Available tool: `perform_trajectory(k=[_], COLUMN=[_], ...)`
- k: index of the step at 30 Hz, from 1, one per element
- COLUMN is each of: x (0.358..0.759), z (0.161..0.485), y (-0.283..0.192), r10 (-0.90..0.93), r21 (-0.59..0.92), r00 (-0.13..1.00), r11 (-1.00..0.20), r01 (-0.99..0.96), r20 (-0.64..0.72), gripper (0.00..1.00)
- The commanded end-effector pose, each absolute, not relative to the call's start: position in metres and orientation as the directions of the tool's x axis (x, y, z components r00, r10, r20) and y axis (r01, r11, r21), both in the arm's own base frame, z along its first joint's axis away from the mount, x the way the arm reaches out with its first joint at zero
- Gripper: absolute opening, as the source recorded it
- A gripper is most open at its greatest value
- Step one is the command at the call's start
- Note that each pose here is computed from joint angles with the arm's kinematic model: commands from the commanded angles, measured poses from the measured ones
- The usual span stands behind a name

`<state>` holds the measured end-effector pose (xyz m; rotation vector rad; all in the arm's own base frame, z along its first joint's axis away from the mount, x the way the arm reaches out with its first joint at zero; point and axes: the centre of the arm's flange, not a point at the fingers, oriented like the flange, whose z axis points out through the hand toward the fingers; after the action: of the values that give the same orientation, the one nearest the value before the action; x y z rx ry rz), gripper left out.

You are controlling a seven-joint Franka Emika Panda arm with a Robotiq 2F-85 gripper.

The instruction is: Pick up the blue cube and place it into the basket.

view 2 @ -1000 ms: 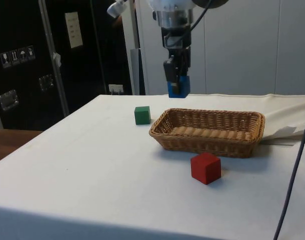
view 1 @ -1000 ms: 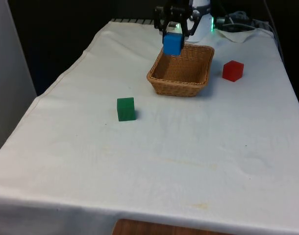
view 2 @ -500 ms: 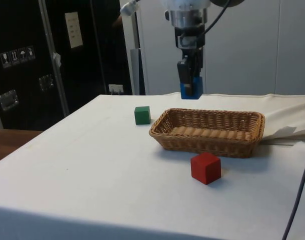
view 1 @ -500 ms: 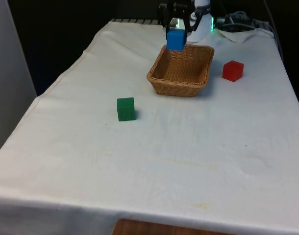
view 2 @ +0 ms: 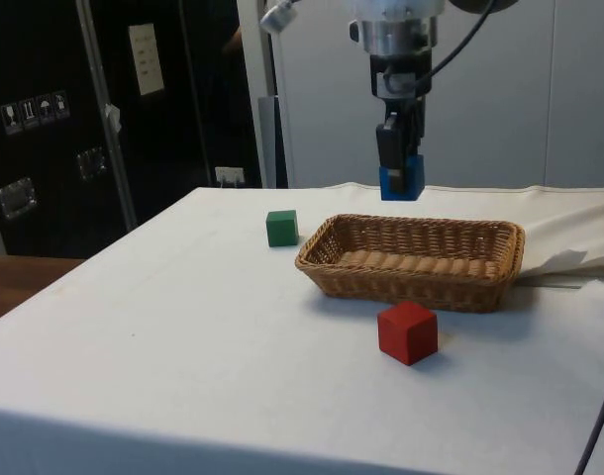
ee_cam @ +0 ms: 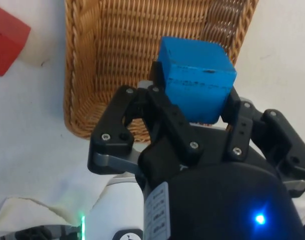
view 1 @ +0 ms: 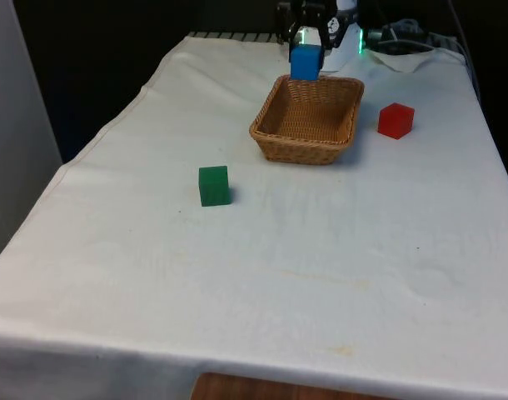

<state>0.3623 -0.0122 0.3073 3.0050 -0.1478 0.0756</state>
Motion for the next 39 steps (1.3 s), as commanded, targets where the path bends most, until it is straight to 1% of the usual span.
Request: perform_trajectory(k=[1,6,21,31,38,39], x=[0.360,0.355,0.355,0.357,0.359,0.359], z=[0.307,0.305,0.304,0.281,0.265,0.266], y=[-0.010,-0.001,0.000,0.003,0.005,0.005], r10=[-0.092,-0.094,-0.087,-0.085,-0.092,-0.088], r21=[0.130,0.133,0.136,0.121,0.103,0.104], r00=[0.994,0.994,0.995,0.995,0.992,0.994], r11=[-0.987,-0.986,-0.986,-0.989,-0.990,-0.990], r01=[-0.099,-0.101,-0.094,-0.091,-0.100,-0.094], r20=[0.057,0.060,0.056,0.056,0.083,0.068], gripper=[0.04,0.04,0.04,0.04,0.04,0.04])
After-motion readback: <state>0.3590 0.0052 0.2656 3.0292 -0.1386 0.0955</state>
